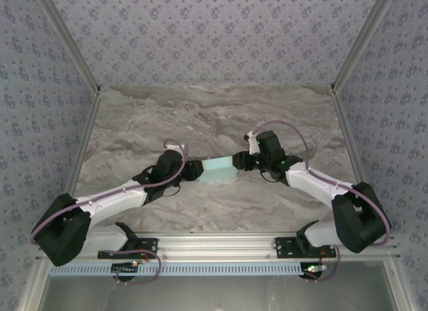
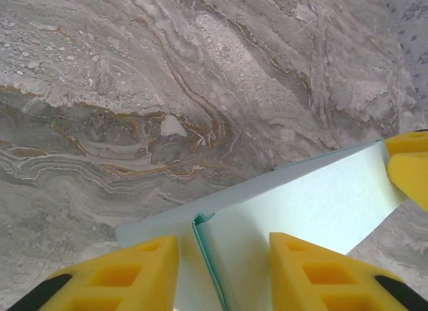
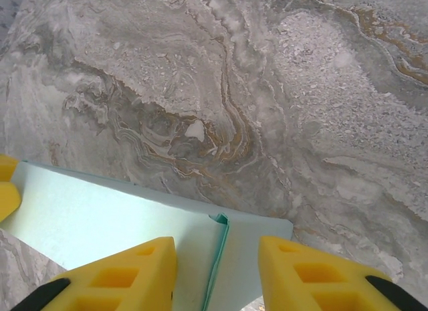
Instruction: Fold the paper box
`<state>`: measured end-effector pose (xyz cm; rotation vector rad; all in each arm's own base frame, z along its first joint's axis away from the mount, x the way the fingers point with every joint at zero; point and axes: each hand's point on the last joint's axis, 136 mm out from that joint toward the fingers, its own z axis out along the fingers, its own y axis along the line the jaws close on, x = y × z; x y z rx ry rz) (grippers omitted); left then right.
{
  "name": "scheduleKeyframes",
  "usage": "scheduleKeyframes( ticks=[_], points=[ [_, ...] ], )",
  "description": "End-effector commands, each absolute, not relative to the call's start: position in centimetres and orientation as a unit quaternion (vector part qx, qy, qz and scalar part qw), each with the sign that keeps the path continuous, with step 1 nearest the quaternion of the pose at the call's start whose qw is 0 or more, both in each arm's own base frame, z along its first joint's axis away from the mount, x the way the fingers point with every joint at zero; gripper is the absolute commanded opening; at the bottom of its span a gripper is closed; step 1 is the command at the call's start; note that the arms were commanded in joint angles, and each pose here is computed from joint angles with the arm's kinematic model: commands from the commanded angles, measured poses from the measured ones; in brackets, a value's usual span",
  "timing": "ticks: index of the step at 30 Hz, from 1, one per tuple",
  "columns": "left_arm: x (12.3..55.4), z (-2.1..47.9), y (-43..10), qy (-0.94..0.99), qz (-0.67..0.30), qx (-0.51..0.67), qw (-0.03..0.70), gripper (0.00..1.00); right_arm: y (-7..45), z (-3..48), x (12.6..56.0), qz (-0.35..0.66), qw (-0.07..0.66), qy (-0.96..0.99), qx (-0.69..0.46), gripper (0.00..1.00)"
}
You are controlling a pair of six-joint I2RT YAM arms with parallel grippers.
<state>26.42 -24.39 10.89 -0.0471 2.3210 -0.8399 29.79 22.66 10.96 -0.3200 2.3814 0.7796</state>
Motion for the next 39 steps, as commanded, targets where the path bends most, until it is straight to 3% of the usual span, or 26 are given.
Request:
scheduleKeyframes(
  ticks=[1,4,11,14,19,24,34,39],
  points=[
    [23.3,4.6,-20.9,0.94,-0.233,-0.027,0.248,0.37,19.1,3.2,24.8,0.221,0.165,0.956,-0.097,0.36],
    [24.2,6.8,-21.2,0.932,-0.238,-0.021,0.273,0.39,19.5,4.1,25.2,0.226,0.175,0.953,-0.099,0.34],
    [25.6,10.9,-21.2,0.912,-0.262,-0.023,0.316,0.53,19.5,4.8,25.4,0.222,0.182,0.952,-0.103,0.33],
    [25.4,10.9,-21.2,0.91,-0.27,-0.025,0.313,0.53,19.5,4.6,25.4,0.22,0.182,0.953,-0.102,0.33],
    [24.8,8.8,-21.0,0.92,-0.264,-0.027,0.287,0.43,19.4,4.3,25.4,0.219,0.181,0.954,-0.101,0.32],
    [24.2,7.3,-21.0,0.924,-0.27,-0.038,0.268,0.41,19.3,3.7,25.1,0.216,0.173,0.956,-0.1,0.31],
    [25.3,13.5,-21.2,0.885,-0.307,-0.016,0.35,0.53,19.5,4.4,25.4,0.216,0.181,0.954,-0.104,0.3],
    [25.8,14.5,-22.9,0.877,-0.333,0.005,0.347,0.6,19.6,4.4,25.4,0.217,0.181,0.954,-0.103,0.3]
  ],
)
